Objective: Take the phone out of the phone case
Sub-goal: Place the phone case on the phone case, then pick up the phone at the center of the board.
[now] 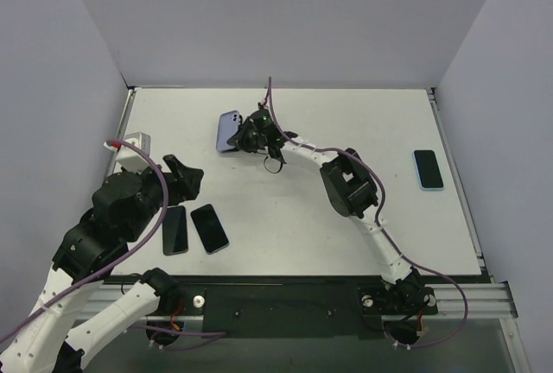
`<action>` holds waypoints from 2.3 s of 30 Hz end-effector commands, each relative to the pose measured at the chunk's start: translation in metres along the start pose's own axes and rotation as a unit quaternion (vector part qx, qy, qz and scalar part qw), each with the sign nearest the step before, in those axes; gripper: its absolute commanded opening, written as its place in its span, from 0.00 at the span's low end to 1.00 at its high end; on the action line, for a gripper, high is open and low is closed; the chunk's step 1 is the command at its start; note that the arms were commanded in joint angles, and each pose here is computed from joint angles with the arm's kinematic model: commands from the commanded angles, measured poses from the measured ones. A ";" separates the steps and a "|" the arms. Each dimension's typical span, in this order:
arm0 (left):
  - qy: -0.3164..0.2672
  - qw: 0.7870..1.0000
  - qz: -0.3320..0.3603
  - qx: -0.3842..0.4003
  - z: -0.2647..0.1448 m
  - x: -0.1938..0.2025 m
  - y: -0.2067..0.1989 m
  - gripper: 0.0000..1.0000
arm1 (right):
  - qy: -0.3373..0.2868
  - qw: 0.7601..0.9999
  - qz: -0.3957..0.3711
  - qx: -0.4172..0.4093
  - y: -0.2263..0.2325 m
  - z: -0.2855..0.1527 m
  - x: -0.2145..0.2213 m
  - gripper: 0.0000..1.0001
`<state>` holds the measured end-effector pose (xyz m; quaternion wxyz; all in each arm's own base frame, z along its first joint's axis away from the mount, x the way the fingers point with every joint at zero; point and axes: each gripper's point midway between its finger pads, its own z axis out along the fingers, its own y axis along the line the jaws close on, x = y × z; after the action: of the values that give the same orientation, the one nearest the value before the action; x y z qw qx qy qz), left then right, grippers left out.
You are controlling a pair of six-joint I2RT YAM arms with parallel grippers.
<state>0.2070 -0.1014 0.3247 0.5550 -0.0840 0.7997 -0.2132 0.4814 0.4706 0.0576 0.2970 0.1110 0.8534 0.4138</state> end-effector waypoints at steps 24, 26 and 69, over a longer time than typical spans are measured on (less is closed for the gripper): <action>-0.019 1.000 0.002 0.023 0.004 -0.008 -0.009 0.82 | -0.011 1.000 -0.009 0.019 -0.002 0.015 -0.029 0.29; -0.016 1.000 0.002 0.023 0.005 -0.006 -0.009 0.83 | -0.010 1.000 -0.013 0.024 -0.003 0.012 -0.031 0.33; 0.054 0.975 0.087 0.196 0.017 0.029 -0.068 0.86 | -0.037 0.828 -0.087 0.553 -0.299 -0.463 -0.206 0.93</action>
<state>0.2043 -0.1593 0.3242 0.5303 0.0546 0.7919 -0.2978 0.4150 -0.0556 0.1302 0.2732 0.2078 0.9370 -0.0641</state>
